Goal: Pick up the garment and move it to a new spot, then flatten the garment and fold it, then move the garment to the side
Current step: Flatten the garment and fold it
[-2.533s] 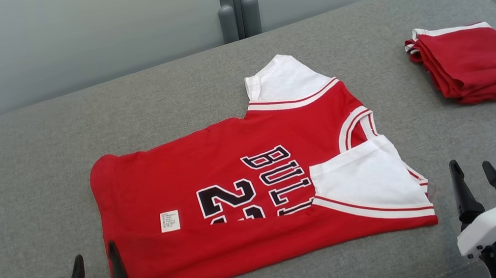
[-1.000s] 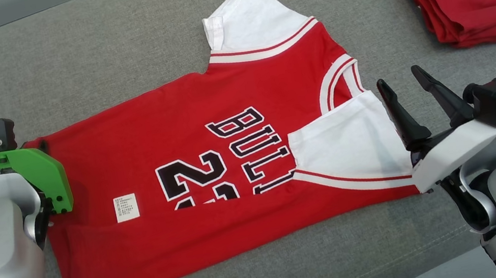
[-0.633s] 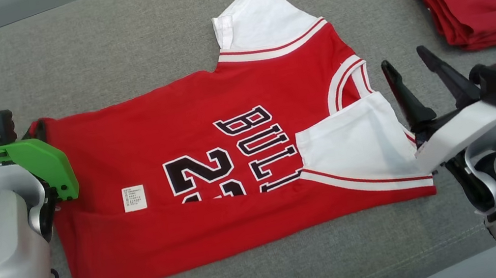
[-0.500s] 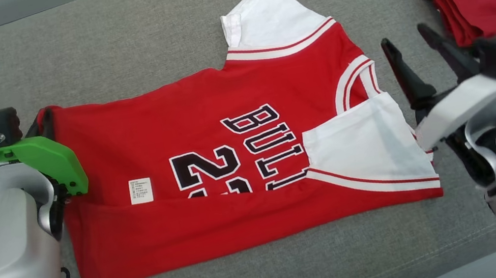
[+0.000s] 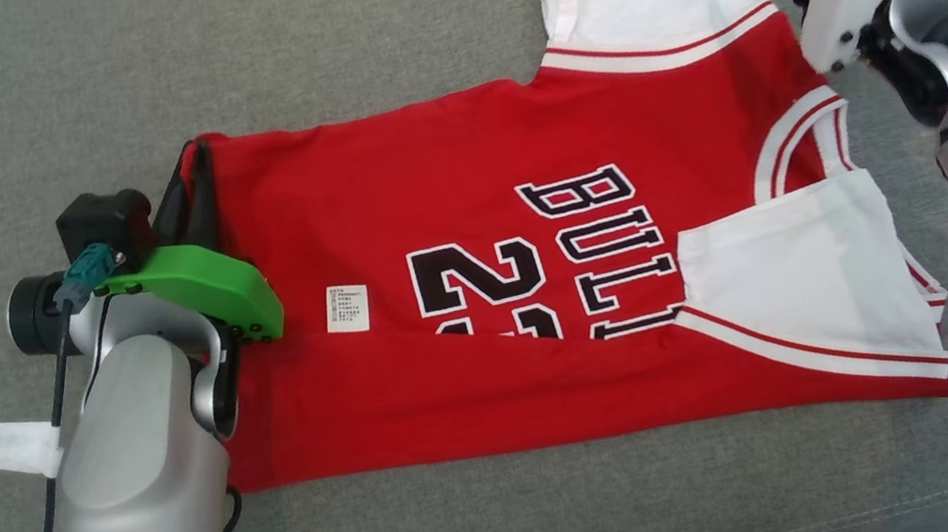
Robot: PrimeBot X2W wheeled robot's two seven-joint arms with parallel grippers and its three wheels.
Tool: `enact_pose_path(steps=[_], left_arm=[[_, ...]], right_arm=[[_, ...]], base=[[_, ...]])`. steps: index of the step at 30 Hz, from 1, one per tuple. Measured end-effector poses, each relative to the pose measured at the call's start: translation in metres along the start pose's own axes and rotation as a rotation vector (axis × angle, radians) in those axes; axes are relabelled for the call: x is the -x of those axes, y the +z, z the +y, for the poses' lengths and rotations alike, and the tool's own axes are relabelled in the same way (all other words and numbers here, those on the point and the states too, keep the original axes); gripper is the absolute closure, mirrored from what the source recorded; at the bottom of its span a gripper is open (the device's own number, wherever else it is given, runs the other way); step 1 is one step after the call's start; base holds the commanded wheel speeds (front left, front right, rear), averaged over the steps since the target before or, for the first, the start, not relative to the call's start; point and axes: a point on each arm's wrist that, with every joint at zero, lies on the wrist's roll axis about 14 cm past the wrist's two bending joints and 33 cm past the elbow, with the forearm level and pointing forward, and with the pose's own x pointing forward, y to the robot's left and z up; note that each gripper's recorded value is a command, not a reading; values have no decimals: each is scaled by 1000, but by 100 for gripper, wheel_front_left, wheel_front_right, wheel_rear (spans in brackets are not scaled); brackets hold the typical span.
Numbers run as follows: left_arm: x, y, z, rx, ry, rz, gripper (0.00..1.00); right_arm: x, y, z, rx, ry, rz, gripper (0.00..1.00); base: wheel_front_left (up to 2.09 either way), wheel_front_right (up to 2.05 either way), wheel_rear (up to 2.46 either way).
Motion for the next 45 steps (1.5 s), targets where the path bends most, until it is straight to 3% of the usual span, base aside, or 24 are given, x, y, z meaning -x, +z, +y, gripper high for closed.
enact_pose_path(steps=[13, 23, 25, 26, 27, 37, 45], left_arm=[[-10, -13, 17, 28, 54, -21, 100], [-9, -33, 28, 33, 84, 12, 100], [-11, -33, 27, 31, 81, 12, 100], [-11, -33, 26, 29, 79, 12, 100], [-12, -33, 26, 29, 77, 11, 100], [-14, -26, 27, 27, 82, -2, 100], [-4, -11, 26, 22, 79, -29, 100]], right_arm=[[-85, -63, 9, -27, 11, 219, 0], [-113, -104, 27, -19, 50, 327, 0], [-114, -105, 27, -9, 53, 329, 56], [-114, -106, 27, -8, 53, 331, 75], [-114, -106, 27, -8, 53, 328, 100], [-107, -94, 18, 25, 41, 246, 100], [-75, -72, 13, 12, 56, 123, 100]], base=[[0, 0, 0], [0, 0, 0], [0, 0, 0], [0, 0, 0], [0, 0, 0], [0, 0, 0], [0, 0, 0]])
